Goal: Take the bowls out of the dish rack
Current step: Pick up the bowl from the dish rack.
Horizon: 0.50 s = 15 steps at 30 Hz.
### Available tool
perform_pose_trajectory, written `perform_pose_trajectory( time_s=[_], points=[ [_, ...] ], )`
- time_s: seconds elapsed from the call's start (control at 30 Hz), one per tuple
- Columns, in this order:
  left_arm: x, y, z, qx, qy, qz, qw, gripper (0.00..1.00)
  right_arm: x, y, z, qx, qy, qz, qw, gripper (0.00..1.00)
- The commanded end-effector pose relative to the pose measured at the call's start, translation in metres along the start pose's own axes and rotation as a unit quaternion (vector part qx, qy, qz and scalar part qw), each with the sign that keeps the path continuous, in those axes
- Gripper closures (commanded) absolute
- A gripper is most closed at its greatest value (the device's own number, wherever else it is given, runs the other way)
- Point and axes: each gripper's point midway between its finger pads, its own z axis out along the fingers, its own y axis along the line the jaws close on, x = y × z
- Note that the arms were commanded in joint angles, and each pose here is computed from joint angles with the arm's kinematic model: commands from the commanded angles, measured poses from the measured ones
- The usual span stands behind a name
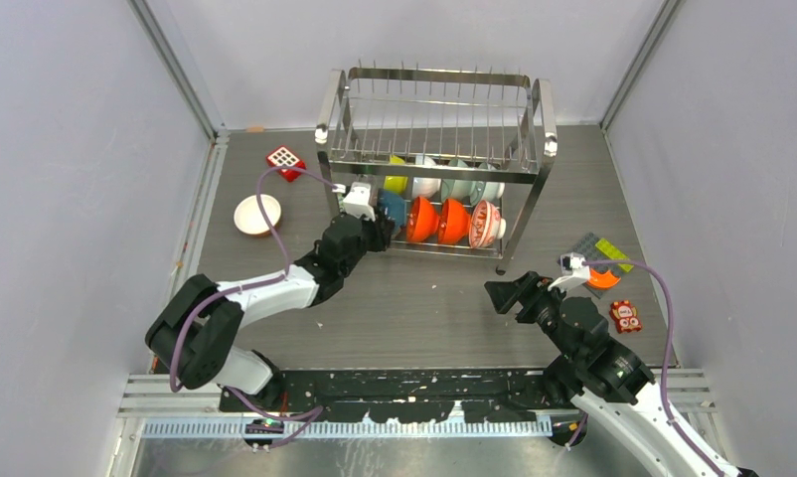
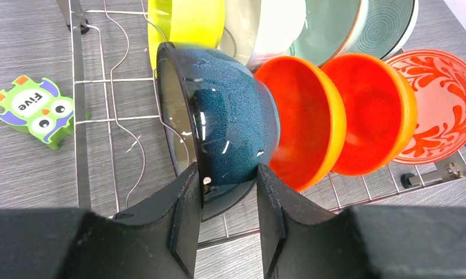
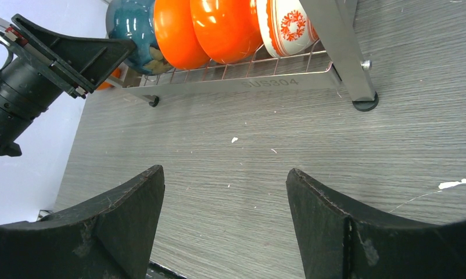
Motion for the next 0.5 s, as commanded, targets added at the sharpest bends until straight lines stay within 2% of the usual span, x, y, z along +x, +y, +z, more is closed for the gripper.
perform_pose_trajectory(
  time_s=[0.0,0.1,0.47],
  points=[
    [-0.027,-0.013,-0.006,0.033,-0.05,-0.005,0.998,0.95,-0.008,0.006,0.001,-0.01,-0.018,0.003,1.0,0.19],
    [-0.031,-0.018,-0.007,0.045,-0.055,-0.002,0.997,1.0,-0.008,0.005,0.001,-0.009,-0.018,0.003,1.0,0.19],
    [-0.054,-0.033,-0.016,0.083,-0.091,-0.005,0.992,1.0,-0.009,0.005,0.001,-0.008,-0.02,0.004,1.0,0.19]
  ],
)
